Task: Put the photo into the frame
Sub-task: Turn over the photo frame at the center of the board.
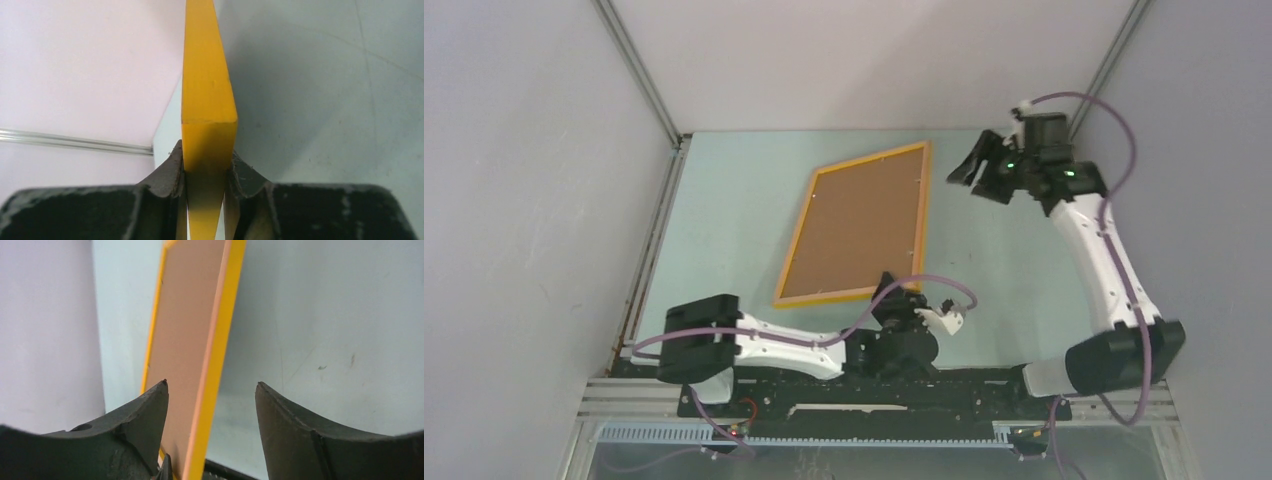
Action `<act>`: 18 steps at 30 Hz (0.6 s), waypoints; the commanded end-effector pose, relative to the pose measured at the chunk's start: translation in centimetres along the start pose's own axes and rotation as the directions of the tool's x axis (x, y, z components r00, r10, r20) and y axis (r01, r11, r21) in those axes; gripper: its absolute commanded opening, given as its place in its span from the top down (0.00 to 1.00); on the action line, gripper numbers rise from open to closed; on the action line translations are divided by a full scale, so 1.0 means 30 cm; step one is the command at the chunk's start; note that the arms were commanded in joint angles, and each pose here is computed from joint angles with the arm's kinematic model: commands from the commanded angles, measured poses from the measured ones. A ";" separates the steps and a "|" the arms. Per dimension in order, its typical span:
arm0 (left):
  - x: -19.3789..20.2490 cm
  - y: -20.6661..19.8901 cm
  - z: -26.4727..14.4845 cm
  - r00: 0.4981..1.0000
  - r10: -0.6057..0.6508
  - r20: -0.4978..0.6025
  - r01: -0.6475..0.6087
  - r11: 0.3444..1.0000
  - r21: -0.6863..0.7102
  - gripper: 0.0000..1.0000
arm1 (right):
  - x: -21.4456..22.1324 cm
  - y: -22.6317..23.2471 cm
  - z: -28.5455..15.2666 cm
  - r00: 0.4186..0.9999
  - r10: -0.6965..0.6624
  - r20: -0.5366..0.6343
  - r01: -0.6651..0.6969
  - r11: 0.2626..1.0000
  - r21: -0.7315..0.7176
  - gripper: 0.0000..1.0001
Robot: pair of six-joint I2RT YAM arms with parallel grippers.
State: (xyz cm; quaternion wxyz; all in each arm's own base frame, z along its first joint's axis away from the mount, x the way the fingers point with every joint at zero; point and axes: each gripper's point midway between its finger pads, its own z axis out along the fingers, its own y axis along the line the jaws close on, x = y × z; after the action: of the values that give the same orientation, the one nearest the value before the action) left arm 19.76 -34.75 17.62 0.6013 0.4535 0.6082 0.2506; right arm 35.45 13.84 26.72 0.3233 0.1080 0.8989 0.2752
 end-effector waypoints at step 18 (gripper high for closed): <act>0.149 0.658 -0.060 0.288 -0.958 0.003 0.900 0.272 0.342 1.00 | 0.092 -0.070 0.019 0.999 0.047 0.003 -0.046 0.991 -0.129 0.32</act>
State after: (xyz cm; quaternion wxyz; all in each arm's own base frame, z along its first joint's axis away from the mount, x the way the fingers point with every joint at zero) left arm 25.53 -17.09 32.64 0.6594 0.1062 0.7353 -0.1148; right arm 32.55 11.17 22.95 0.3066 0.1442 0.8877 0.3118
